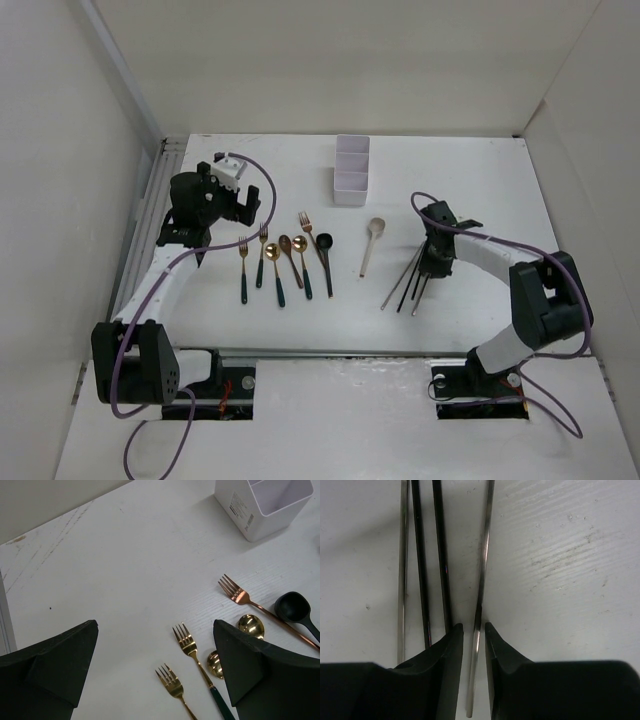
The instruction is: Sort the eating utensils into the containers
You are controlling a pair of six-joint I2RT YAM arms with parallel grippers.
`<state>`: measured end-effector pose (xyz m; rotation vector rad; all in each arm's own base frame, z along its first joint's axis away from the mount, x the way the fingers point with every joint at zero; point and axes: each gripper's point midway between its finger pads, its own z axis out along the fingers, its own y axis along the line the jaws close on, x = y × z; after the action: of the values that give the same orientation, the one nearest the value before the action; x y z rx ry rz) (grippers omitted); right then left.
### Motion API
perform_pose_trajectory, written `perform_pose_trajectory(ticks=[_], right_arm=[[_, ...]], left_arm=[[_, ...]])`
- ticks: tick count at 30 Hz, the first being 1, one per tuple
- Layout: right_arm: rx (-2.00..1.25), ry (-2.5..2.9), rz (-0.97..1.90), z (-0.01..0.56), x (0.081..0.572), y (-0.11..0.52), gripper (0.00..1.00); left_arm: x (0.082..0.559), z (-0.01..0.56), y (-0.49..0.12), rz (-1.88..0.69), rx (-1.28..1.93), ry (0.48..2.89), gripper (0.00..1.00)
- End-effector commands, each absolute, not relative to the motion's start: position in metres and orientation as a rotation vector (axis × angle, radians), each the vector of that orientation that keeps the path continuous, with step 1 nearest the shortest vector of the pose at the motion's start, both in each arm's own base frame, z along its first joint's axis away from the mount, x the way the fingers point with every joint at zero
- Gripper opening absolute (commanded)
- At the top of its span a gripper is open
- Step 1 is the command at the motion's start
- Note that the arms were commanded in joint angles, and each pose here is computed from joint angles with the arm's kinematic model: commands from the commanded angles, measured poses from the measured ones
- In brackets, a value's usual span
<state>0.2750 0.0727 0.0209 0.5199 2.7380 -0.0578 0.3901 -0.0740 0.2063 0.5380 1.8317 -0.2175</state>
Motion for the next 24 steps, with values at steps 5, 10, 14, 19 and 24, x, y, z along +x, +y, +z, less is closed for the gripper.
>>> perform_pose_trajectory(ticks=[5,10,14,19,24], right_arm=[[0.549,2.72,-0.012,0.018,0.285,0.072,0.29],[0.555,2.79,-0.038,0.013,0.281,0.068,0.28],[0.527,2.818,-0.042,0.014,0.288,0.07,0.27],[0.502,2.855,-0.05,0.008,0.282,0.07,0.03],[0.504,2.848,-0.075,0.01,0.284,0.067,0.0]], left_arm=[[0.386,0.224,-0.077,-0.212,0.556,1.771,1.0],[0.385,0.225,-0.076,-0.2,0.549,1.765,1.0],[0.386,0.23,-0.072,-0.176,0.534,1.753,1.0],[0.386,0.226,-0.07,-0.163,0.536,1.761,1.0],[0.385,0.229,-0.07,-0.161,0.536,1.752,1.0]])
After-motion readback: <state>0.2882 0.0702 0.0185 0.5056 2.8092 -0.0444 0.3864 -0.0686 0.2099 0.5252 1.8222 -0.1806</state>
